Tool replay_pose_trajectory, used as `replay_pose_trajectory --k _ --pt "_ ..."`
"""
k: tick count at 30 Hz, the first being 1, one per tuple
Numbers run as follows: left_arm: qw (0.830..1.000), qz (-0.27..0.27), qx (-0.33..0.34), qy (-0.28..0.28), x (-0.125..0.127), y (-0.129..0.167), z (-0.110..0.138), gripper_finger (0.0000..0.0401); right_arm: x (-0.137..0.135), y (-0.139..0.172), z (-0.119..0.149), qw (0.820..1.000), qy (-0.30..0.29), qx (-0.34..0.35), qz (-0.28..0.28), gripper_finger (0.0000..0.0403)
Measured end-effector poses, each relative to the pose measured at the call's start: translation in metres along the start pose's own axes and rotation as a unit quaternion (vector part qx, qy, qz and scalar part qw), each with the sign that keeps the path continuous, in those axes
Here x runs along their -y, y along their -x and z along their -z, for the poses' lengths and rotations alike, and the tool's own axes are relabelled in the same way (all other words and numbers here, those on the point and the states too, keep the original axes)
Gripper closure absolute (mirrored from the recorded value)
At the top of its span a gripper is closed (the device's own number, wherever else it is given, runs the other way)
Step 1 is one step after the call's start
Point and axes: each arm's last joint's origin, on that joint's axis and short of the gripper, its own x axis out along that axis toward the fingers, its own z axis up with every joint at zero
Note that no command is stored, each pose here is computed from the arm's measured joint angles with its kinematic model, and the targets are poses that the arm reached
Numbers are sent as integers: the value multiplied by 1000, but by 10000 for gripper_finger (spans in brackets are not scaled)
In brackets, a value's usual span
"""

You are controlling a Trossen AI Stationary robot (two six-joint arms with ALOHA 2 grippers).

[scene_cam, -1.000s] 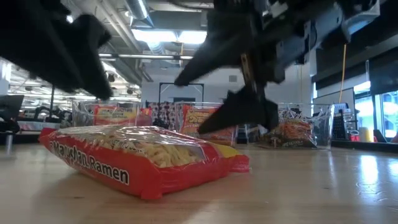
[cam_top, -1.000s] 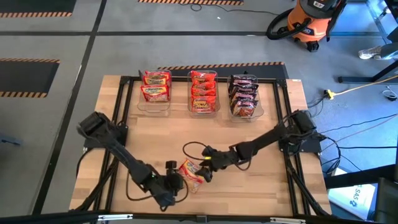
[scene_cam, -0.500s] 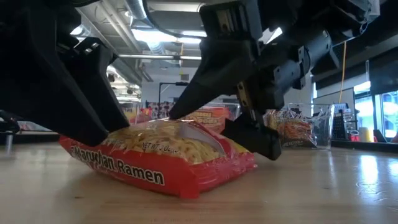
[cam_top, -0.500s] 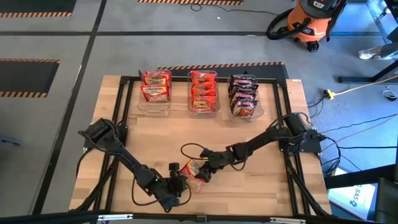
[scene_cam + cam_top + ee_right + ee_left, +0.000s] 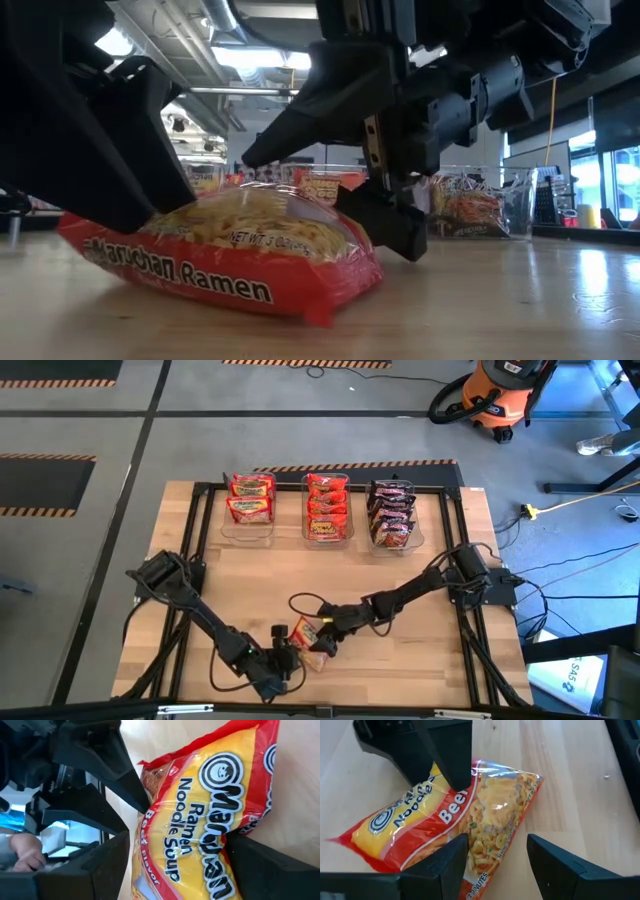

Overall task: Sort Maruchan noodles
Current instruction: Put the red noodle pack into the left transparent bin

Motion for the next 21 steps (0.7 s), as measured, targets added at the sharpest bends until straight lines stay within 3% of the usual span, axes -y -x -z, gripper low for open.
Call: replay_pose_trajectory --k 6,12,21 --pt "1000 5 16 -8 4 1 0 199 -8 9 -12 999 4 -34 40 111" --pt "1000 3 19 -14 7 4 2 199 -19 38 -31 989 1 -71 128 111" --pt "1000 1 21 -15 9 5 4 199 -6 31 -29 982 11 -61 181 111"
